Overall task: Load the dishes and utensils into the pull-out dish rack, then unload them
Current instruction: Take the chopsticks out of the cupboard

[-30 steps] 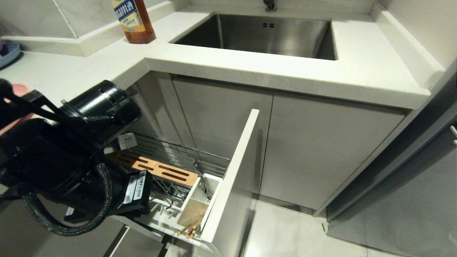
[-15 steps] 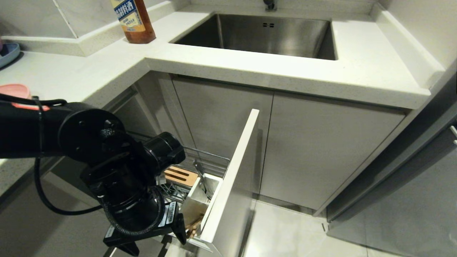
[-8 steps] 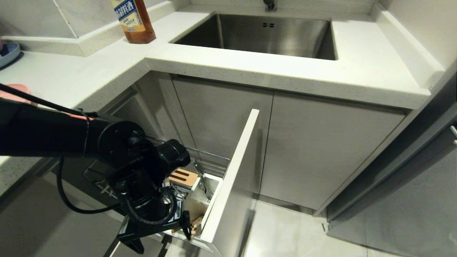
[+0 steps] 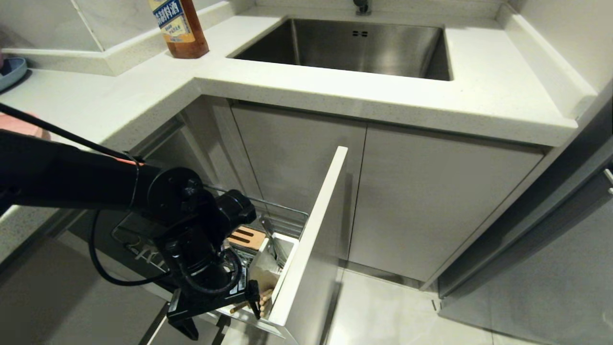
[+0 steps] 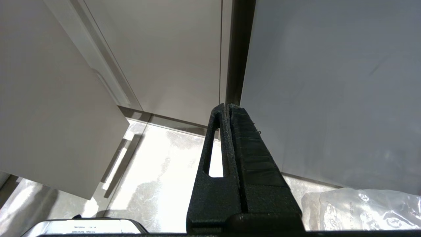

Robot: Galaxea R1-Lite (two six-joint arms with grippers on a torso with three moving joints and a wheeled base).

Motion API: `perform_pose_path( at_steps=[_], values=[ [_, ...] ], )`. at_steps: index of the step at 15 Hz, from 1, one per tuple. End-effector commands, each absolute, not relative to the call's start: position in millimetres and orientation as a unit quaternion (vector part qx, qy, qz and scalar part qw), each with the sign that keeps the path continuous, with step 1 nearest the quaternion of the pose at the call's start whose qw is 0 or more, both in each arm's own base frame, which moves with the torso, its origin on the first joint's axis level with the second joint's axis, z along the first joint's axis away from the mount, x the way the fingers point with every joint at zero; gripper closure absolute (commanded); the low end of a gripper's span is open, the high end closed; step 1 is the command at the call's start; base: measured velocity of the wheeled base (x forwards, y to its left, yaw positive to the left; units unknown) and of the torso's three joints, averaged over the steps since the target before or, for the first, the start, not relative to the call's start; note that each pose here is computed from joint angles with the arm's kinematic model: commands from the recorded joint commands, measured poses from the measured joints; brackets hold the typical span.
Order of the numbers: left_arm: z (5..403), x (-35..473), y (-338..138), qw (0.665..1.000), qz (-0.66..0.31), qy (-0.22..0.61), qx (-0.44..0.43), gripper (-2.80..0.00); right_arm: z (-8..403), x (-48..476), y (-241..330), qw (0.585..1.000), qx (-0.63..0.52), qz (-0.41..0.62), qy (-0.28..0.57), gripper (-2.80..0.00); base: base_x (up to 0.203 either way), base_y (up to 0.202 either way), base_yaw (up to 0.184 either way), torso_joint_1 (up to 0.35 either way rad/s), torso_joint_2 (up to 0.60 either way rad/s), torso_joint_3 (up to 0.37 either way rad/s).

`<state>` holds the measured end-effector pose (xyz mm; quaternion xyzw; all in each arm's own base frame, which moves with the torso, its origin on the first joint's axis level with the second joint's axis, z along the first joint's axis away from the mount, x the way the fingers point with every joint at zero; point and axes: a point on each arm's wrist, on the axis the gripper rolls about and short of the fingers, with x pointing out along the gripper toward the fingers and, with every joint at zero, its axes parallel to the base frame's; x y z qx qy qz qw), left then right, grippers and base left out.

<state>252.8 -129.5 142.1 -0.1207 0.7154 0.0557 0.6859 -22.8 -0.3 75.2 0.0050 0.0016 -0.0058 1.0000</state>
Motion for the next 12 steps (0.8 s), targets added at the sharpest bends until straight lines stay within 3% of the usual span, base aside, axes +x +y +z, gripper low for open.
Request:
perform_pose_path(
  at_steps=[1, 8, 9, 12],
  values=[
    [138.2, 255.6, -129.1, 0.681, 0.062, 0.720, -0.121, -2.80, 74.7, -22.7, -0.3, 1.000, 0.005, -0.005, 0.002, 0.00, 0.000, 0.000, 0.000, 0.000, 0.00, 0.000],
    [132.1, 263.2, -126.3, 0.680, 0.067, 0.719, -0.128, -2.80, 74.6, -22.6, -0.3, 1.000, 0.005, -0.006, 0.003, 0.00, 0.000, 0.000, 0.000, 0.000, 0.00, 0.000],
    [131.8, 263.3, -126.6, 0.679, 0.067, 0.719, -0.129, 0.00, 74.6, -22.6, -0.3, 1.000, 0.005, -0.006, 0.003, 0.00, 0.000, 0.000, 0.000, 0.000, 0.00, 0.000],
    [132.7, 262.9, -126.5, 0.680, 0.066, 0.719, -0.129, 0.00, 74.6, -22.7, -0.3, 1.000, 0.005, -0.006, 0.002, 0.00, 0.000, 0.000, 0.000, 0.000, 0.00, 0.000]
  ],
)
